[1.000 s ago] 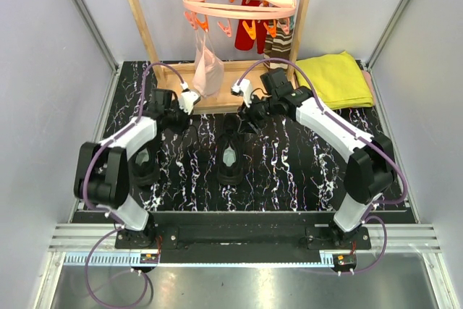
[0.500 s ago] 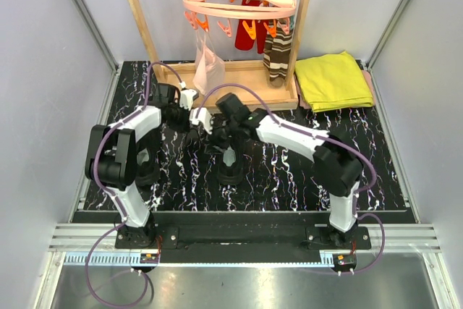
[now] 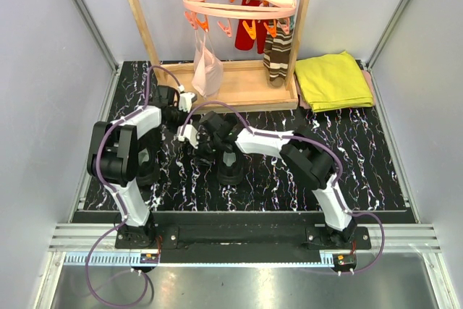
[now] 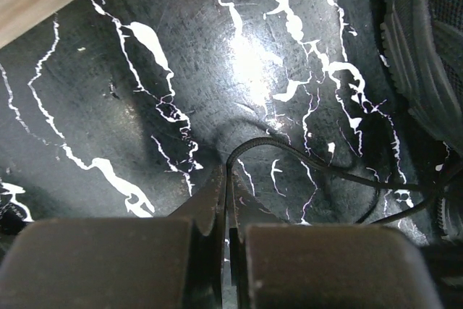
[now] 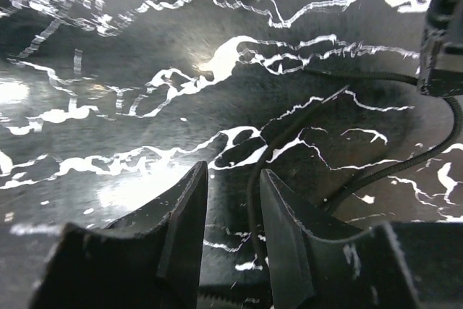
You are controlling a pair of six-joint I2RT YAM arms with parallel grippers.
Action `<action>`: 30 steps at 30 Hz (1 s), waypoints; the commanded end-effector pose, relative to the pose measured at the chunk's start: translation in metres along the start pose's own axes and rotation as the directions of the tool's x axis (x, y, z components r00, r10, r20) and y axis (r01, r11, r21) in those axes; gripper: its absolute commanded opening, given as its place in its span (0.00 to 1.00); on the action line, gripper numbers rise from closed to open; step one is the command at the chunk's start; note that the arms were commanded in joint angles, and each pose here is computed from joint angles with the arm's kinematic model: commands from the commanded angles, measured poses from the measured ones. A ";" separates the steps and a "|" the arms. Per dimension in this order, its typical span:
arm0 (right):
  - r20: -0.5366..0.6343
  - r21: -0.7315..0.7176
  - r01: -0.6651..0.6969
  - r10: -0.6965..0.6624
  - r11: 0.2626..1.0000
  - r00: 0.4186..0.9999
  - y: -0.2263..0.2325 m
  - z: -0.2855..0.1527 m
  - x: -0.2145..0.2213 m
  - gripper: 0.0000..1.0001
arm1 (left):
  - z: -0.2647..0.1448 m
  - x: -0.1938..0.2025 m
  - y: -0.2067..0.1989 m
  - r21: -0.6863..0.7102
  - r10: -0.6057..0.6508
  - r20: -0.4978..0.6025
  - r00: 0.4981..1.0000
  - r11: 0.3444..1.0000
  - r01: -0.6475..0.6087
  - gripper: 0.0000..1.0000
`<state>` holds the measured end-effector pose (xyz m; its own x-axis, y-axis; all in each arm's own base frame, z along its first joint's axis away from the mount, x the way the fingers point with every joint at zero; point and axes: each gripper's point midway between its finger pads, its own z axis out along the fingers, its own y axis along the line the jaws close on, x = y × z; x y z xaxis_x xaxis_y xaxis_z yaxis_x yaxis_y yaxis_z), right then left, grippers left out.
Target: Tie the shoes
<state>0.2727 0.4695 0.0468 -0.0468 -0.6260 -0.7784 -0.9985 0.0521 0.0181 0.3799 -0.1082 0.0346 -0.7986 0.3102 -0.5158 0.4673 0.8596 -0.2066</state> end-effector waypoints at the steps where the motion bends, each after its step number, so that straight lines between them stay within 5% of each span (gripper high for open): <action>1: 0.045 0.049 0.035 -0.037 0.998 0.998 -0.015 0.007 -0.020 0.44 | 0.004 -0.016 -0.001 0.029 -0.018 0.046 0.999 0.999 0.016 0.00; 11: -0.086 -0.007 0.048 -0.049 0.999 0.995 -0.004 0.023 0.028 0.33 | 0.006 -0.020 0.001 0.022 -0.039 0.061 0.997 0.999 0.037 0.00; 18: -0.184 -0.016 0.075 -0.077 0.997 0.980 0.006 0.021 0.053 0.00 | 0.003 -0.019 -0.002 0.032 -0.057 0.069 0.996 0.998 0.055 0.00; 22: -0.169 0.045 0.089 -0.080 0.995 0.982 -0.003 0.008 0.035 0.00 | -0.001 -0.021 -0.007 0.054 -0.057 0.083 0.995 0.997 0.053 0.00; 30: 0.038 0.152 -0.011 0.005 0.988 0.999 -0.022 -0.050 -0.055 0.00 | -0.023 -0.034 -0.026 0.113 -0.044 0.163 0.986 0.993 0.026 0.00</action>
<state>0.2770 0.4594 0.0293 -0.0342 -0.7097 -0.7036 -0.9962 0.0806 -0.0330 0.3814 -0.1205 0.0374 -0.8156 0.2314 -0.5304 0.4326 0.8526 -0.2932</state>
